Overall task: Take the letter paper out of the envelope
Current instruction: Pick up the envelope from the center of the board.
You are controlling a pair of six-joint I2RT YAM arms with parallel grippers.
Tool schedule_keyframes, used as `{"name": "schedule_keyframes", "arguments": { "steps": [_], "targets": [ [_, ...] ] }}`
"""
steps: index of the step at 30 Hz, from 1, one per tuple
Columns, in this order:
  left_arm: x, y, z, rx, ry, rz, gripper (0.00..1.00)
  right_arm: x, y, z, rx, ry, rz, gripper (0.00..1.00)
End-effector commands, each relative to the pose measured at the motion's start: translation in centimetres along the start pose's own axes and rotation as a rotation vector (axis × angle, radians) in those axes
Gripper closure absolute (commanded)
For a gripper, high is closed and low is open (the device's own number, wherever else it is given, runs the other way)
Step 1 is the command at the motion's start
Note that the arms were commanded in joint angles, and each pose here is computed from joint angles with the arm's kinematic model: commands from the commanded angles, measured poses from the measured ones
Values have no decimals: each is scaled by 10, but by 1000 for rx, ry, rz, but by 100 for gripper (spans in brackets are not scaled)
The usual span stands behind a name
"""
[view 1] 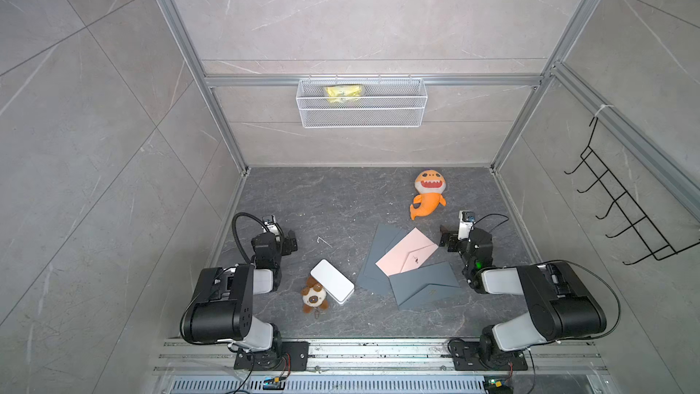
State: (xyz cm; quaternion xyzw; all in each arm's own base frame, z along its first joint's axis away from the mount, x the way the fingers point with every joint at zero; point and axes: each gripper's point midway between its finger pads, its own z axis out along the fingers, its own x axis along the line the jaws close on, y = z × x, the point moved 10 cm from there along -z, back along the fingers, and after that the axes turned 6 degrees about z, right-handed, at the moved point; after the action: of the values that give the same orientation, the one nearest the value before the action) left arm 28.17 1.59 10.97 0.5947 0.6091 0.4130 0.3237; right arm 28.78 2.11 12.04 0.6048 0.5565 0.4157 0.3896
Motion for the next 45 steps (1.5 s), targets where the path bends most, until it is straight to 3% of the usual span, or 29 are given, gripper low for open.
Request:
{"name": "schedule_keyframes", "arguments": {
  "steps": [1,18,21,24,26,28,32,34,35,37,40,45],
  "targets": [
    [2,17,3,-78,-1,16,0,3,8,4,-34,9,-6,1],
    [2,17,3,-78,-1,16,0,3,8,4,-30,7,-7,1],
    [2,34,-1,-81,6,27,0,1,15,1,-45,-57,7,1],
    [4,66,-9,-14,87,30,0,0,45,-2,3,-148,17,1],
    [1,89,-17,-84,102,38,0,5,69,-4,18,-163,9,1],
    [-5,118,-26,-158,128,61,0,15,104,-10,-59,-145,6,1],
    [-31,192,-60,-329,172,152,0,43,202,-44,-171,-106,21,1],
    [-39,229,-82,-386,222,99,0,51,250,-65,-186,-37,139,1],
    [-35,242,-90,-341,226,-15,0,52,262,-71,-125,-45,214,1],
    [-24,244,-107,-149,278,-259,0,48,264,-74,26,-121,415,0],
    [-21,247,-96,-87,12,-382,0,64,269,-76,111,132,385,0],
    [-38,238,-91,87,-177,-424,0,76,250,-90,430,-94,376,3]
  ]
}}
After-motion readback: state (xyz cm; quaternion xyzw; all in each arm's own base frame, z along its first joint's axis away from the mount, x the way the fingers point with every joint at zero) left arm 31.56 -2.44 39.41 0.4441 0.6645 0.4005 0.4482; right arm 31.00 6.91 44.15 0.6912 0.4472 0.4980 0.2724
